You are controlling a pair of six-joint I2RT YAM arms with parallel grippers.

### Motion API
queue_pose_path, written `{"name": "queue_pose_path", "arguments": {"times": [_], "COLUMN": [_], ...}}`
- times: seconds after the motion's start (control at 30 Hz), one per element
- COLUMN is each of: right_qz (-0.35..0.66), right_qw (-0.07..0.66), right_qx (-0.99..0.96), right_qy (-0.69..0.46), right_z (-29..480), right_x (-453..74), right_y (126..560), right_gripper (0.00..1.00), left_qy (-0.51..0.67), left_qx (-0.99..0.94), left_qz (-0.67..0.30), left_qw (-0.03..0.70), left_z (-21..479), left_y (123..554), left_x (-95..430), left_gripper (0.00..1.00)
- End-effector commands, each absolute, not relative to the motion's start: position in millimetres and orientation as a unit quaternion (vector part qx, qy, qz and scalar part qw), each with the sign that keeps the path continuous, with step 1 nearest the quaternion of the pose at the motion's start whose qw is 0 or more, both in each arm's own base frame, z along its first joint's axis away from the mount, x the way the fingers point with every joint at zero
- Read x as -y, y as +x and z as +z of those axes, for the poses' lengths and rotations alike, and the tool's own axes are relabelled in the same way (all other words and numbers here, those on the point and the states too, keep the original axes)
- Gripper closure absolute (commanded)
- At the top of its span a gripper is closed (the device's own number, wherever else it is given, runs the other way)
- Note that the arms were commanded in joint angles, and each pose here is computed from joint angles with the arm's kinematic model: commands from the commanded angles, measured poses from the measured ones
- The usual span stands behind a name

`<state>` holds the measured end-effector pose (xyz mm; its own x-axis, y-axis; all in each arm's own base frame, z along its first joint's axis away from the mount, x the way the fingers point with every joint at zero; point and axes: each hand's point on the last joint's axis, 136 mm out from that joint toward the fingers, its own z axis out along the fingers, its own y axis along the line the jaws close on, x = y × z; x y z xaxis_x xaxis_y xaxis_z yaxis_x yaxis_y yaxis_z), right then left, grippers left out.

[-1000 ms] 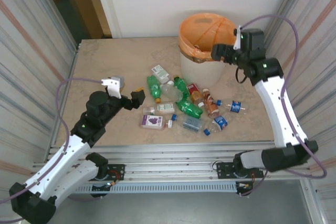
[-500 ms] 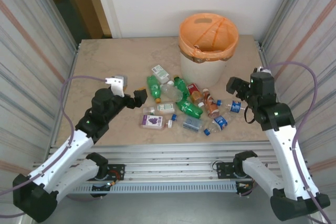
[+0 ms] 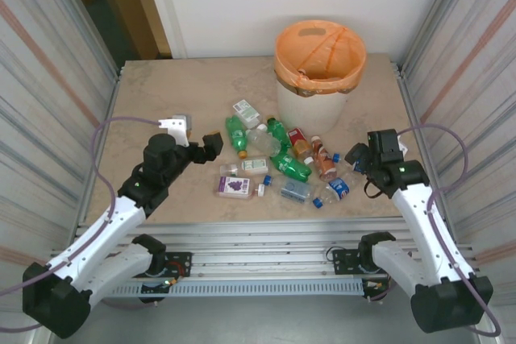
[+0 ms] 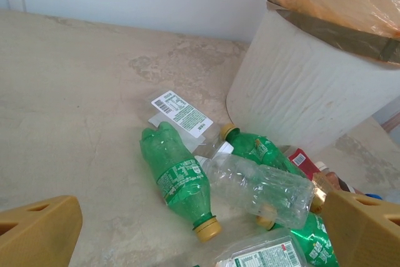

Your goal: Put the plastic bottles in the bin

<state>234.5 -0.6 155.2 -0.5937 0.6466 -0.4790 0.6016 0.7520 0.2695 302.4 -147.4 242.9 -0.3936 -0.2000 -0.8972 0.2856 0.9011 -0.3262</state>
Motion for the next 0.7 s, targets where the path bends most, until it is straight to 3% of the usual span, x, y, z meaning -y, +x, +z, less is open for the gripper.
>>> {"name": "queue_pose_path", "arguments": {"times": [0.0,0.67], "right_qz": [0.042,0.071], "right_qw": [0.261,0.224], "right_qx": [-0.875,-0.815], "right_qy": [0.406,0.529], "right_z": [142.3,97.5], "right_x": [5.8,21.6], "right_y": [232.7,273.7], "right_gripper": [0.02,0.02], "left_qy": [0.016,0.023], "left_qx": [-0.797,-0.796], "left_qz": [-0.224,-0.227], "left_qw": [0.561,0.561], "left_z": [257.7,257.1], "left_y": [305.3,300.6], "left_x": [144.9,143.1], "left_gripper": [0.01,0.01]}}
